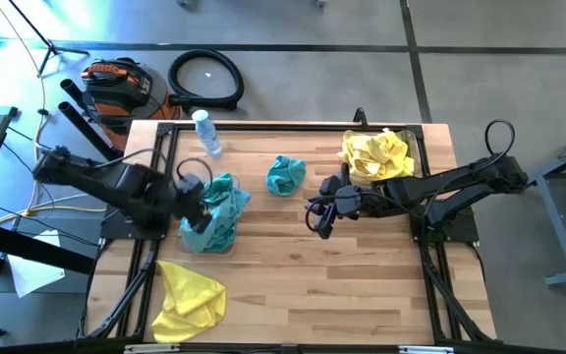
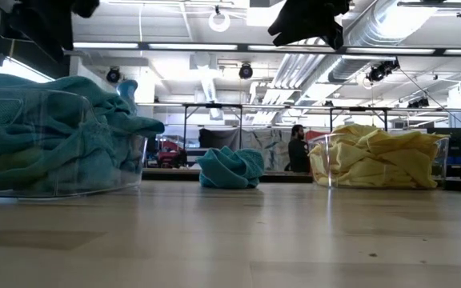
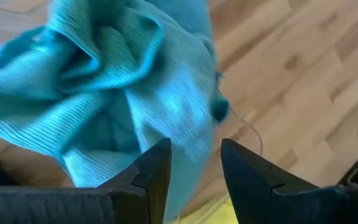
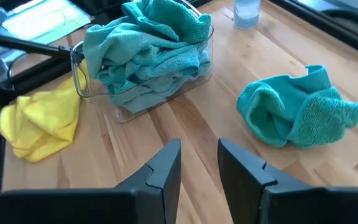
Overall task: Sort microfiber towel by color & place in baskets
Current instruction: Put the yellow microfiber cloth into the right transparent bin
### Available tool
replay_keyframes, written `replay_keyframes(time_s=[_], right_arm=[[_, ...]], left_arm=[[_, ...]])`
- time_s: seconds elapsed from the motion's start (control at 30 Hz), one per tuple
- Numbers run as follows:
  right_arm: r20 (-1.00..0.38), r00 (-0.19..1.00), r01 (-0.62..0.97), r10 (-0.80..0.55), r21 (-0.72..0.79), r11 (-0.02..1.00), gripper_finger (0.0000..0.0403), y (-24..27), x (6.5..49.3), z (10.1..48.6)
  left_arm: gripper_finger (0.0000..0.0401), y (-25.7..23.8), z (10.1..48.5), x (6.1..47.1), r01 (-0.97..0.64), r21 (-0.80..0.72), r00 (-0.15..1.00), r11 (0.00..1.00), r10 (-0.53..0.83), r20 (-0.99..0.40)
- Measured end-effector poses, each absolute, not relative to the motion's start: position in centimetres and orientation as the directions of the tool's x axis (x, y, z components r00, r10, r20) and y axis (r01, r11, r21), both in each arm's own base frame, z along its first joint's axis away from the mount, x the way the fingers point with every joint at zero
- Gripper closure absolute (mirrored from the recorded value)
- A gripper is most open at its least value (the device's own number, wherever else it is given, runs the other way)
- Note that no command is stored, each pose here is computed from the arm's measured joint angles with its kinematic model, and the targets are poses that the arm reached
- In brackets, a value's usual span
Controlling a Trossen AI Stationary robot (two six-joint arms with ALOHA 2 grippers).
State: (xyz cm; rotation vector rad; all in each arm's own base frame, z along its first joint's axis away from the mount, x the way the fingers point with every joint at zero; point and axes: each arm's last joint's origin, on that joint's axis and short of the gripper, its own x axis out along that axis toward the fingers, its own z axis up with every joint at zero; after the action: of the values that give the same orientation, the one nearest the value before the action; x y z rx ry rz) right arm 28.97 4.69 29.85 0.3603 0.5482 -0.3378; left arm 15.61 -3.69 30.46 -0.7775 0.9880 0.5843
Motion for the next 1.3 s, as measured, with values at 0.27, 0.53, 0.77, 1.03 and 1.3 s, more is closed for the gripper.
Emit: replay_keyframes(time_s=[0.27, 0.53, 0.77, 1.03, 1.3], right_arm=[[-0.561, 0.807, 0.419, -0.187, 0.320, 0.850, 0.0302, 5.3, 28.9, 29.8], [-0.556, 0.808, 0.455, -0.195, 0.377, 0.807, 0.0313, 7.0, 28.4, 29.8], [-0.592, 0.783, 0.515, -0.191, 0.445, 0.733, 0.0318, 8.1, 27.7, 29.4], [-0.609, 0.773, 0.536, -0.178, 0.478, 0.696, 0.0319, 10.2, 27.7, 28.3], [-0.641, 0.751, 0.556, -0.158, 0.485, 0.675, 0.0319, 12.2, 28.4, 26.4]], left_arm=[[0.0270, -8.1, 30.2, 15.0, -0.624, -0.298, 0.474, 0.722, 0.046, -0.880], [0.0270, -12.6, 30.5, 15.2, -0.525, -0.273, 0.444, 0.806, -0.014, -0.896], [0.0270, -16.7, 28.5, 15.3, -0.483, -0.199, 0.316, 0.853, -0.042, -0.948], [0.0270, -20.6, 24.4, 15.4, -0.516, -0.070, 0.183, 0.854, 0.030, -0.983], [0.0270, -23.9, 20.4, 16.4, -0.451, -0.045, 0.167, 0.891, 0.034, -0.985]])
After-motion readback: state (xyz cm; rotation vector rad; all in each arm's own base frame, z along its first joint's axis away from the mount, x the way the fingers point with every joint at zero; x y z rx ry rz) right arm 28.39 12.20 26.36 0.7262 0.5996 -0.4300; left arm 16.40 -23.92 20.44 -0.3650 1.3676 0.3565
